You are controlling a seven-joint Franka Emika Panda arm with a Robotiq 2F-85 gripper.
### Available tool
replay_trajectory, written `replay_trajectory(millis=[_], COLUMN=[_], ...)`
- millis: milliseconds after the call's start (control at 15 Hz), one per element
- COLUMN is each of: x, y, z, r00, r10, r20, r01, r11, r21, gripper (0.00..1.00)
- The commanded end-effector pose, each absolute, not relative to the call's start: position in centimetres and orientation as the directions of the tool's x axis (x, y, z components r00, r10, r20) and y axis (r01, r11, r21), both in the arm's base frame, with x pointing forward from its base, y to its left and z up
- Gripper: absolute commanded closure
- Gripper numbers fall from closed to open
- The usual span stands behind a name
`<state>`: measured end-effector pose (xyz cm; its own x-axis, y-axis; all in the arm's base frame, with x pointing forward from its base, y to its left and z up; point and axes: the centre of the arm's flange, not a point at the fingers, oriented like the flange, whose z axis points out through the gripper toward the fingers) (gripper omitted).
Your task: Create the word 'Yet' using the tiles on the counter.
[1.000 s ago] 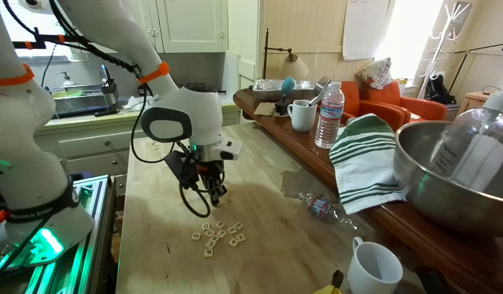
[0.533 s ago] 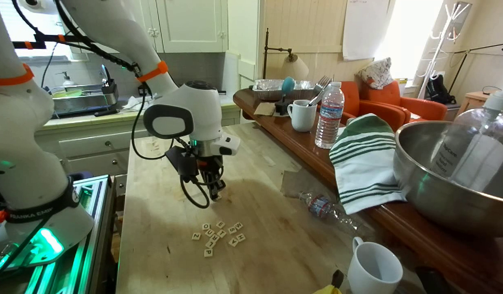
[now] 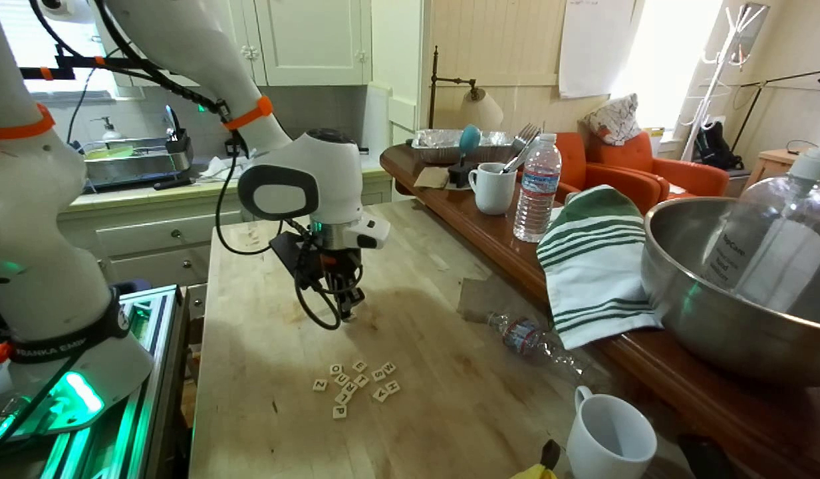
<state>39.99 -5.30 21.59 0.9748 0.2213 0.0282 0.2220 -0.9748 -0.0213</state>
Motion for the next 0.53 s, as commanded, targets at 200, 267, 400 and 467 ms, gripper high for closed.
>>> replay_trajectory(millis=[200,267,400,467], x=[39.7,39.6,39.5,39.4], y=[-3.7,-3.6,-3.3,-3.1], z=[21.3,21.6,22.0,22.2], r00=[0.974,0.974,0.974,0.974], r10=[0.226,0.227,0.227,0.225], r20=[0.007,0.016,0.024,0.025], r01=[0.226,0.228,0.228,0.227], r11=[-0.973,-0.972,-0.972,-0.972], r21=[-0.052,-0.054,-0.059,-0.062], gripper=[1.0,1.0,1.0,1.0])
